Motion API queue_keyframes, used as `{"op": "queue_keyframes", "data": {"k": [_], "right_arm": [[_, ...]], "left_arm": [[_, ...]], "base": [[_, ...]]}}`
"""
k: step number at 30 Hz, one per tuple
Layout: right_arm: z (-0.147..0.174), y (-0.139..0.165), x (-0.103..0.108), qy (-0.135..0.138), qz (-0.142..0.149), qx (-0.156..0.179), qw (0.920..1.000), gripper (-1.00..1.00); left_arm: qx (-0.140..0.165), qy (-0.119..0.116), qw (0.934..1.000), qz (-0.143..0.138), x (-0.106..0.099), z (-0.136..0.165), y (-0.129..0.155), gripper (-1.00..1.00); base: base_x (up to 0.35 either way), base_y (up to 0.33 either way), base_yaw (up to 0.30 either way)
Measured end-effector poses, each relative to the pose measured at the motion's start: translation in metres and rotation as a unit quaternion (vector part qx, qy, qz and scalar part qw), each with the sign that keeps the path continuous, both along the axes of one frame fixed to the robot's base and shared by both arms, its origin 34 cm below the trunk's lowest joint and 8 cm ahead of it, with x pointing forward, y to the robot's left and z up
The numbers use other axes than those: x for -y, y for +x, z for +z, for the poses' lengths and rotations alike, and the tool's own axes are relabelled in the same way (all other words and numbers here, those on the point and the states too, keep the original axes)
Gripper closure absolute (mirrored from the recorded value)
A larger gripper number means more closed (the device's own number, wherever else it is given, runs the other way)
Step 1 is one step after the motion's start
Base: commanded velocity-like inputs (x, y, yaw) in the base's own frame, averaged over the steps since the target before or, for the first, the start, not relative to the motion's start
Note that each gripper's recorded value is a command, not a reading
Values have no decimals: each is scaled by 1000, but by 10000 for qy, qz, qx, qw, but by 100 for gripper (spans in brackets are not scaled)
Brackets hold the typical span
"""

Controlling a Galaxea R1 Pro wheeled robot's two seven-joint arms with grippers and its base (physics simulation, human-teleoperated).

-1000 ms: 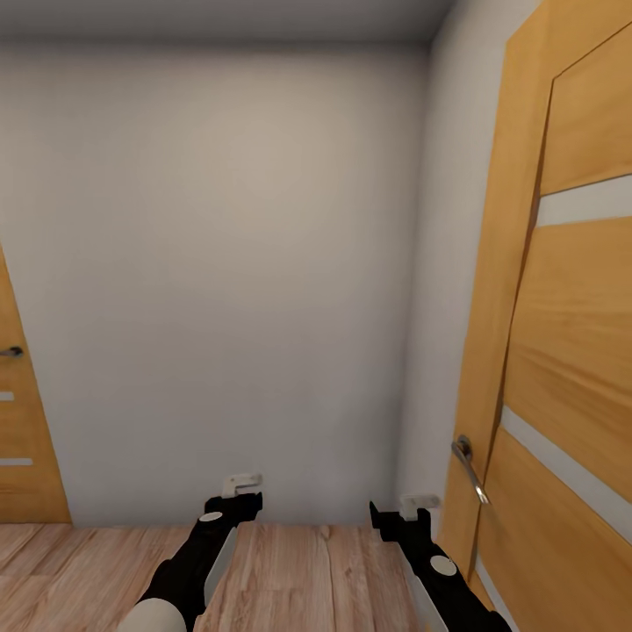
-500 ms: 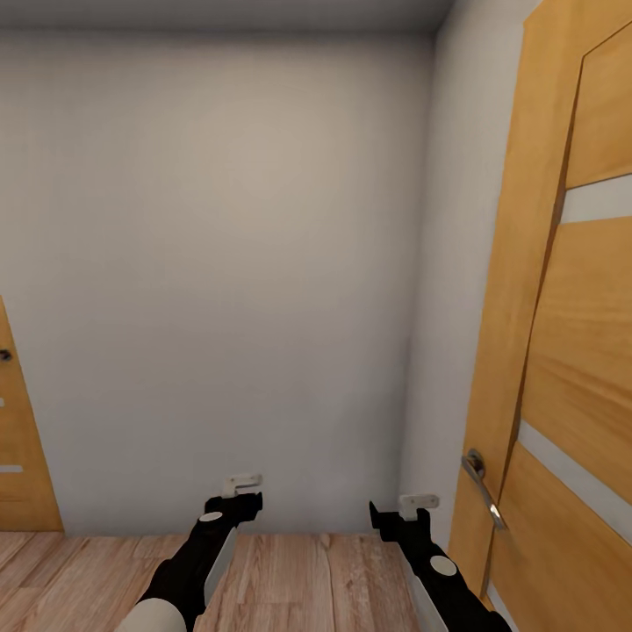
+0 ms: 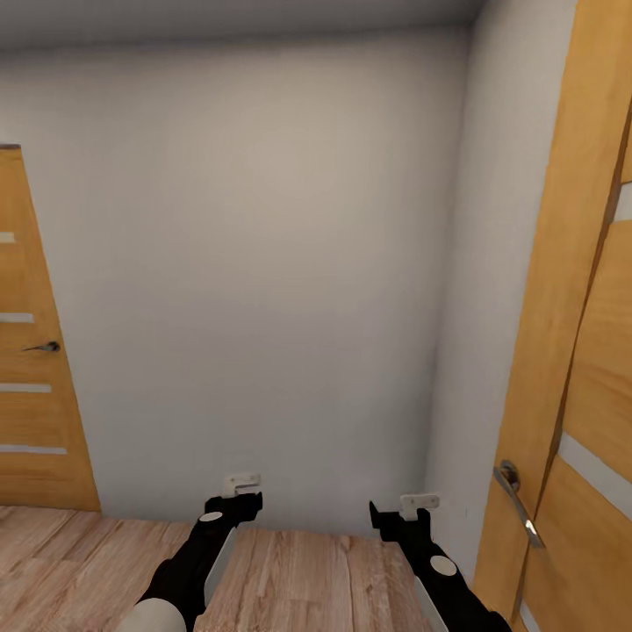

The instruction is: Move the two storage containers from the living room to the garage. In the garage, place one container on the floor and stack the other container on top of it (either order is fine).

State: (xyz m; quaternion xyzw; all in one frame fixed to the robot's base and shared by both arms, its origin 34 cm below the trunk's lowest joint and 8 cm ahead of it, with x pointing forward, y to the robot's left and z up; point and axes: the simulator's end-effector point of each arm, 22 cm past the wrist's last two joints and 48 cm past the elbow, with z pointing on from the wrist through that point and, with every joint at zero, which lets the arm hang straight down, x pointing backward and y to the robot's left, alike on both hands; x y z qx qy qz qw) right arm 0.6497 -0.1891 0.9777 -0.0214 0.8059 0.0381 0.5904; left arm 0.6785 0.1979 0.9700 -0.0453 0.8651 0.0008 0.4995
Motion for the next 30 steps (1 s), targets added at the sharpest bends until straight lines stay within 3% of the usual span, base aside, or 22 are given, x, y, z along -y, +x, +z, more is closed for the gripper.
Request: {"op": "queue_keyframes", "data": {"k": [22, 30], "right_arm": [[0, 0, 0, 0, 5, 0, 10000, -100], [0, 0, 0, 2, 10, 0, 10000, -100]], "left_arm": [[-1, -5, 10000, -2, 1, 0, 0, -100], [-1, -10, 10000, -4, 1, 0, 0, -100]], "base": [[0, 0, 284], [0, 0, 46]]}}
